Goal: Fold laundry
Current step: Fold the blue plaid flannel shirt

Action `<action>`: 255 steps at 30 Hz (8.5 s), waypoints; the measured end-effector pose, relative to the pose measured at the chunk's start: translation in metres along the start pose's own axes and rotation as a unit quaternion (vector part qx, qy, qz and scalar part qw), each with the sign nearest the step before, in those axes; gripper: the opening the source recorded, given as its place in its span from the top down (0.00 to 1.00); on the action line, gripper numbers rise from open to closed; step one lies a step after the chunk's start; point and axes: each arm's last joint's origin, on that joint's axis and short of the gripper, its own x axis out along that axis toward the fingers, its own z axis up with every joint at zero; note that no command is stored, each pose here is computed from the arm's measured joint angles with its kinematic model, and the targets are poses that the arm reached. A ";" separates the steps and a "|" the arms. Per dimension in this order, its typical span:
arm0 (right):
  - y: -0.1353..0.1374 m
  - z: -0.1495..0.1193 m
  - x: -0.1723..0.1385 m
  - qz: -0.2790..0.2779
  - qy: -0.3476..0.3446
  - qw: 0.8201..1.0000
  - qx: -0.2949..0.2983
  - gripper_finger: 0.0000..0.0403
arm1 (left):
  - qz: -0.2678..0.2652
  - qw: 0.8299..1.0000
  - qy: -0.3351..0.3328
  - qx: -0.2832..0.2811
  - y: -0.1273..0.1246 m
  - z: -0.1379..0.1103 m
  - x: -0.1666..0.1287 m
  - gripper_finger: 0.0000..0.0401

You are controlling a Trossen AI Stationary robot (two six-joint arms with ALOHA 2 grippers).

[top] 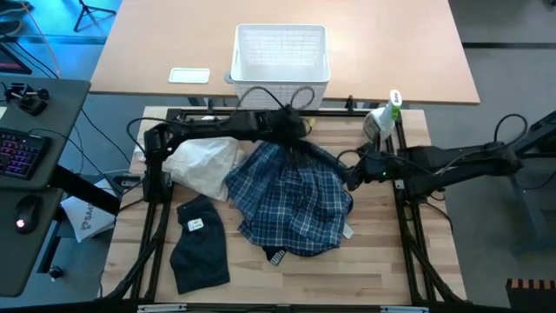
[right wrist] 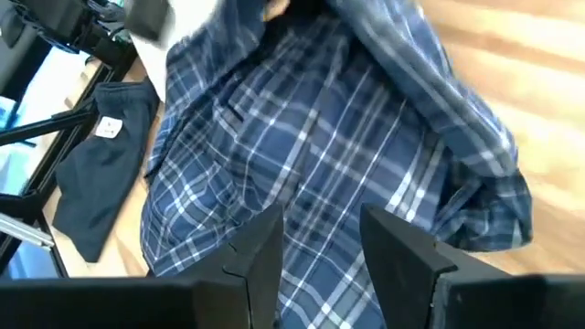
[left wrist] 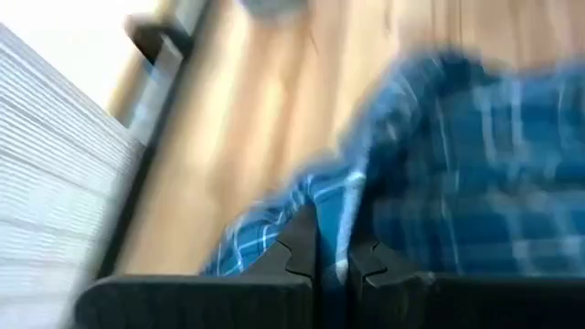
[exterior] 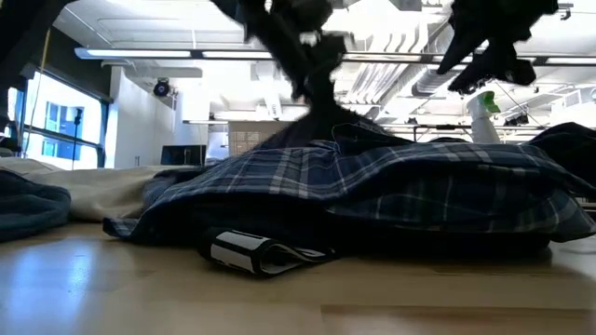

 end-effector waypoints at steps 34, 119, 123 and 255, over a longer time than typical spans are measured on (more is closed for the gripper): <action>0.049 0.049 -0.034 0.154 -0.048 0.972 -0.172 0.52 | 0.152 0.898 -0.412 0.015 0.050 0.093 -0.327 1.00; 0.141 0.200 -0.086 0.189 -0.045 0.907 -0.374 1.00 | -0.019 0.984 -0.063 -0.167 -0.005 -0.062 -0.312 0.48; 0.141 0.199 -0.089 0.209 -0.042 0.896 -0.389 1.00 | -0.017 0.975 -0.171 -0.138 0.002 -0.036 -0.306 0.42; 0.099 0.135 -0.248 0.269 -0.128 0.932 -0.205 1.00 | -0.198 0.943 -0.237 -0.127 0.029 0.041 -0.358 1.00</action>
